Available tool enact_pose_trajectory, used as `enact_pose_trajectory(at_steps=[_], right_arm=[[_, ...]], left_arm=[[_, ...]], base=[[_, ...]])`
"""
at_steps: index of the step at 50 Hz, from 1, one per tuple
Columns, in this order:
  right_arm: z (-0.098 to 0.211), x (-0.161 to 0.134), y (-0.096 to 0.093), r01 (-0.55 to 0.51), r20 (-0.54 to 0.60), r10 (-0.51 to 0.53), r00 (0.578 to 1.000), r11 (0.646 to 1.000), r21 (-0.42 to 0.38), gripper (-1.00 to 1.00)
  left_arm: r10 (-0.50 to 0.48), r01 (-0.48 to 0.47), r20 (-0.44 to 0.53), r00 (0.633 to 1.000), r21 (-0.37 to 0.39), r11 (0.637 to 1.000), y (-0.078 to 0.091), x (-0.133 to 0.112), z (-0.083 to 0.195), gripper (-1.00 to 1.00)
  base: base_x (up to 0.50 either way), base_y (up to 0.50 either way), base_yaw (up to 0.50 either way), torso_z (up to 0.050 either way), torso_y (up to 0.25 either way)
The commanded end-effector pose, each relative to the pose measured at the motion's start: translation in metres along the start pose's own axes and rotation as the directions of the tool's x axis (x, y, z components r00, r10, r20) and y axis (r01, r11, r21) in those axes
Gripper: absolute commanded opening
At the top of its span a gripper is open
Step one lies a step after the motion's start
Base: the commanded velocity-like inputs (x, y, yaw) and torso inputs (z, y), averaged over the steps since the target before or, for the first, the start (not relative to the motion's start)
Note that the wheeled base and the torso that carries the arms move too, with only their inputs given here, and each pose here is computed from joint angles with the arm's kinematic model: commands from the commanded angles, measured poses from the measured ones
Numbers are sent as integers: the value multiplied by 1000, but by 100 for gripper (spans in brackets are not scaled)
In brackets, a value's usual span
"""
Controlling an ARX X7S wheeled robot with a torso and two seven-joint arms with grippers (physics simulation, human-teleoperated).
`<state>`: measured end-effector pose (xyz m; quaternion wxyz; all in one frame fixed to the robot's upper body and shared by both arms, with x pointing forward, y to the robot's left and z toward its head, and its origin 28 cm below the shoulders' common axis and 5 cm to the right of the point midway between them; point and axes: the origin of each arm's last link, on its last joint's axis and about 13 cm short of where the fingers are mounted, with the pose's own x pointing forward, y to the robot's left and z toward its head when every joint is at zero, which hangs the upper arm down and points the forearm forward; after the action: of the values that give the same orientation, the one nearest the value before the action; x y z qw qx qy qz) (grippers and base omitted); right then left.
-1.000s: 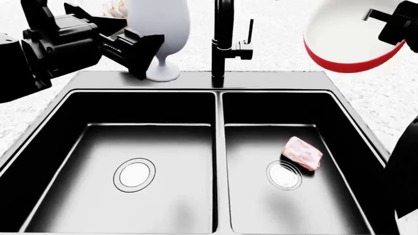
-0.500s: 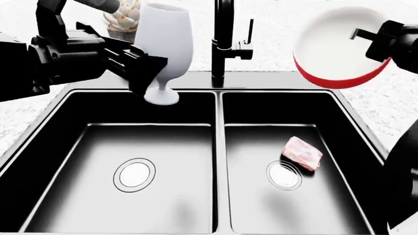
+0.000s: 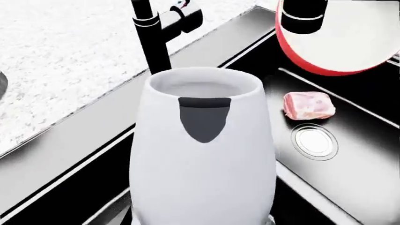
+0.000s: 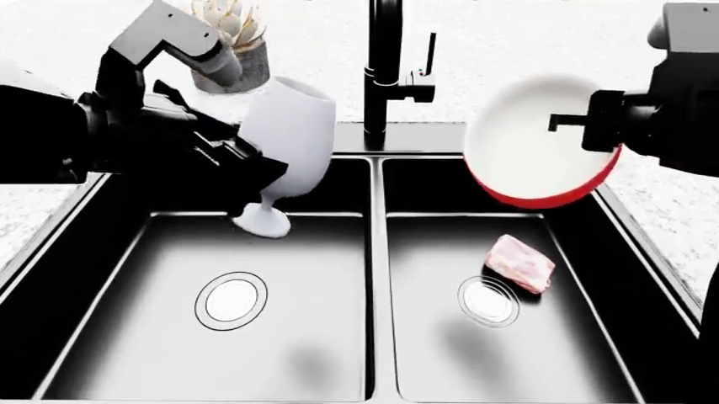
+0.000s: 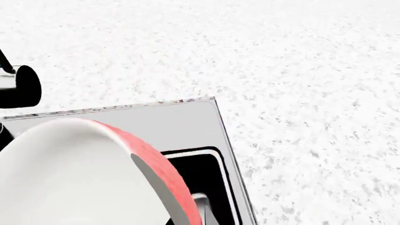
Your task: Pick the wine glass and bowl and place them in the sink. Then turn on the water.
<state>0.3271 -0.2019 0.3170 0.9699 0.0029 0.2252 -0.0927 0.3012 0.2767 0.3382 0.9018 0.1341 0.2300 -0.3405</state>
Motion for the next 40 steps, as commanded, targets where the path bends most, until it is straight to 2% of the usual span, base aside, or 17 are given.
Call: enact_pose_trajectory(at_steps=[1, 7, 11, 19, 34, 40], right_arm=[[3, 1, 7, -28, -26, 24, 999, 985, -172, -100], [13, 3, 14, -57, -38, 47, 998, 952, -299, -100], [15, 3, 16, -73, -45, 62, 997, 938, -339, -100], [11, 3, 19, -98, -56, 83, 995, 925, -367, -100], [-1, 6, 23, -127, -84, 102, 991, 913, -387, -100], [-4, 8, 23, -131, -92, 103, 990, 912, -389, -100]], left_arm=[[-15, 23, -139, 990, 55, 998, 2, 36, -44, -100], [-10, 33, -205, 979, 105, 994, 8, 45, -47, -100], [-7, 39, -243, 970, 129, 991, 10, 49, -49, -100], [18, 38, -291, 956, 187, 982, 10, 53, -50, -100], [-43, 109, -347, 937, 174, 979, 6, 65, -59, -100], [-60, 128, -366, 929, 164, 978, -2, 60, -65, -100]], base=[[0, 0, 0, 0, 0], [0, 0, 0, 2, 2], [0, 0, 0, 0, 2], [0, 0, 0, 0, 1], [0, 0, 0, 1, 1], [0, 0, 0, 0, 2]])
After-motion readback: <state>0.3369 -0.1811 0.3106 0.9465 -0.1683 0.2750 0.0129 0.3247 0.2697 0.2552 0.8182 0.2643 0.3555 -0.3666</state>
